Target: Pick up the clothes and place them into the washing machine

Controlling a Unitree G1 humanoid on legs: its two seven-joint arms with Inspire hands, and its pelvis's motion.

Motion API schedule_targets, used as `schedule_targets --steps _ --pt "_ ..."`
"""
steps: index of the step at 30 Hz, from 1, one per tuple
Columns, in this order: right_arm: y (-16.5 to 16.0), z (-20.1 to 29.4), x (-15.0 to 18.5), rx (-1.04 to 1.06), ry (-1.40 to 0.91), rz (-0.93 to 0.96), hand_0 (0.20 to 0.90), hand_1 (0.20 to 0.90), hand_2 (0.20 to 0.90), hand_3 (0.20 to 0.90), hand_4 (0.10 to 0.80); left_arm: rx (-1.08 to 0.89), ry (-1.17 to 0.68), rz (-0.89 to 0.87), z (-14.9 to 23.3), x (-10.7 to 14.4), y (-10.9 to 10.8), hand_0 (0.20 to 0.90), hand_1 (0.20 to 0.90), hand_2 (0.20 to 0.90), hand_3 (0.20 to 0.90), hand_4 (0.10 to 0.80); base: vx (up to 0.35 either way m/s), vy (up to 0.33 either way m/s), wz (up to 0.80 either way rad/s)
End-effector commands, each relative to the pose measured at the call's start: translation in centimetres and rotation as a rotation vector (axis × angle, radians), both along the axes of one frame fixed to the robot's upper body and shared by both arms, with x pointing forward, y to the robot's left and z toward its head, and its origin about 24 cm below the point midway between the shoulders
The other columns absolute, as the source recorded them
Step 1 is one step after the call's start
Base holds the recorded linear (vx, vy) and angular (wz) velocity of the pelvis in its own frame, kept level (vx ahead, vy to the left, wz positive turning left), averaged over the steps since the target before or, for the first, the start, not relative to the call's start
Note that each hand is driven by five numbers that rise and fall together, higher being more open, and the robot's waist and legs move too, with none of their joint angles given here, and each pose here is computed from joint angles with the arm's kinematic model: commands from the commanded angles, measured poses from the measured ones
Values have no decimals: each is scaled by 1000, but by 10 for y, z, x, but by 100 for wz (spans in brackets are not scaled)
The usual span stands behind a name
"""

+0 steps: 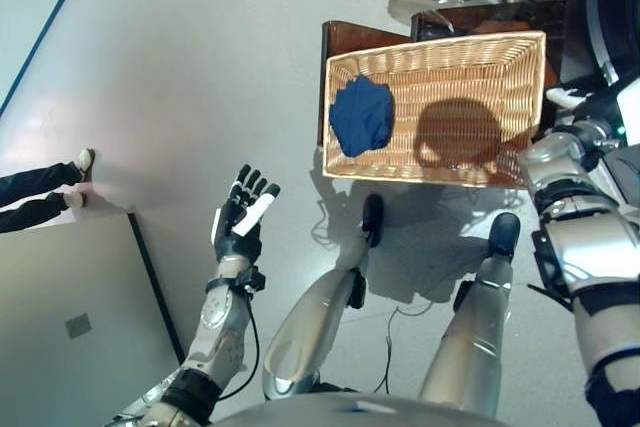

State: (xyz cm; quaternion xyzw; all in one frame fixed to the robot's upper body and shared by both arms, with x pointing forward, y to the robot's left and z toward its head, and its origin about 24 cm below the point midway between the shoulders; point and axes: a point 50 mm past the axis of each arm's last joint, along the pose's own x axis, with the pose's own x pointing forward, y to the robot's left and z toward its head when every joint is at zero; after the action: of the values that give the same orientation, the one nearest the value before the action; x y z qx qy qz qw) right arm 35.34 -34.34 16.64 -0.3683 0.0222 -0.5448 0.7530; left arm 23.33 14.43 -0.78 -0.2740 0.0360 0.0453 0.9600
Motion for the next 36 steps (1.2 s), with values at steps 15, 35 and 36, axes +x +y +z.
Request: schedule_targets --steps 15,35,36 --pt "17 -25 0 -96 48 85 900 900 900 900 800 15 -24 75 -1 -6 17 900 900 900 900 800 2 -2 1" --pt "74 -101 0 -51 291 339 900 900 900 900 800 67 66 88 -18 -8 21 900 900 900 900 800 23 -16 2" --pt "79 -105 -1 -80 318 362 900 900 900 900 800 75 75 86 -20 -8 20 900 900 900 900 800 53 -53 -1"
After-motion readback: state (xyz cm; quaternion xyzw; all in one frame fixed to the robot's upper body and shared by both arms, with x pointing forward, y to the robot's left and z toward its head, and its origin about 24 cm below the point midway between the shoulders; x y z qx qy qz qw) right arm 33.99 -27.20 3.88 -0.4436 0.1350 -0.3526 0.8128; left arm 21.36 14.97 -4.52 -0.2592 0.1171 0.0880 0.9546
